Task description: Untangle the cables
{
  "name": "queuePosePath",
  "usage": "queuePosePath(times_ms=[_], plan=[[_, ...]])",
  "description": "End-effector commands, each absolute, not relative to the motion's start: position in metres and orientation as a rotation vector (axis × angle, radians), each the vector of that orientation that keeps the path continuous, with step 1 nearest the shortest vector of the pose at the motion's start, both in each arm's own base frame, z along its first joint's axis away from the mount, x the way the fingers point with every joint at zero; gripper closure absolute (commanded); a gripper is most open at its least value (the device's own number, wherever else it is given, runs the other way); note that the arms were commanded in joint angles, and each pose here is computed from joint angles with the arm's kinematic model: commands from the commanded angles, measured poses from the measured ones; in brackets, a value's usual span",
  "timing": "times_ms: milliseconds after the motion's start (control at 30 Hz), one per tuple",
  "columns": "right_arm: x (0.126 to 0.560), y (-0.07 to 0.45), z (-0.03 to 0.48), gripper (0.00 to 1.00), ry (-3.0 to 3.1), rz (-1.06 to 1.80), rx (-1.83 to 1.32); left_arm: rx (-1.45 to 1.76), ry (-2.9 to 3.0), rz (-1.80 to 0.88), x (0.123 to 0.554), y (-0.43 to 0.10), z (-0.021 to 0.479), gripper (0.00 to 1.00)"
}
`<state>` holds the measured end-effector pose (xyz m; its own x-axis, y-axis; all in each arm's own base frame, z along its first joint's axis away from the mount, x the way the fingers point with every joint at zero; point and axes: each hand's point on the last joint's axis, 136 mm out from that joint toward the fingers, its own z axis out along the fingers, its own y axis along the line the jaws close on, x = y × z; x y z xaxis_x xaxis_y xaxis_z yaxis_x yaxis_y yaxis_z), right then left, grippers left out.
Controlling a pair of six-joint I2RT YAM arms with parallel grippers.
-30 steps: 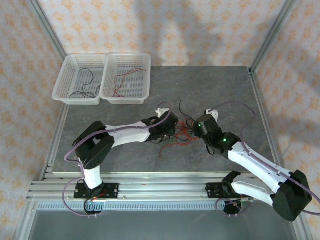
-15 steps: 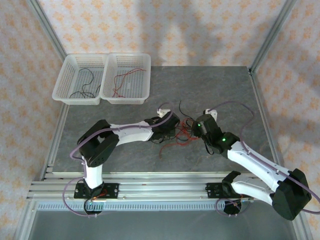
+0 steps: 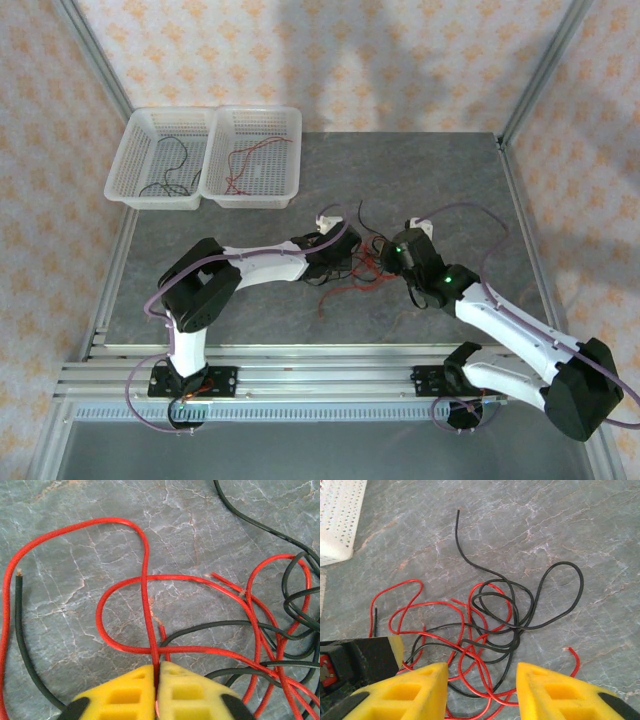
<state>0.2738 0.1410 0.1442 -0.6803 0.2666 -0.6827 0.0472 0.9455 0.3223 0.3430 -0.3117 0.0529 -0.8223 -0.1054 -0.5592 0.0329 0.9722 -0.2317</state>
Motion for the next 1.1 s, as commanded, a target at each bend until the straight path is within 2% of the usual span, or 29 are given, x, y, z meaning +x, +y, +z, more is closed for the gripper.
queuePosePath(times_ms=[0, 167, 500, 667, 867, 1067], plan=[[0.277, 0.147, 0.153, 0.6, 2.265, 0.421, 0.243, -0.06, 2.472, -0.266, 0.356, -0.308, 0.064, 1.0], [0.279, 0.158, 0.144, 0.6, 2.282, 0.487, 0.249, -0.056, 2.428, -0.297, 0.358, -0.31, 0.094, 1.0], [0.309, 0.191, 0.105, 0.61, 2.371, 0.614, 0.267, 0.039, 2.251, -0.425, 0.341, -0.318, 0.231, 1.0], [0.319, 0.204, 0.071, 0.64, 2.446, 0.616, 0.268, 0.088, 2.185, -0.464, 0.33, -0.315, 0.279, 1.0], [0.314, 0.19, 0.029, 0.68, 2.515, 0.53, 0.344, 0.084, 2.084, -0.494, 0.325, -0.303, 0.336, 1.0], [0.3, 0.167, 0.013, 0.7, 2.525, 0.451, 0.412, 0.054, 1.961, -0.44, 0.325, -0.279, 0.403, 1.0]])
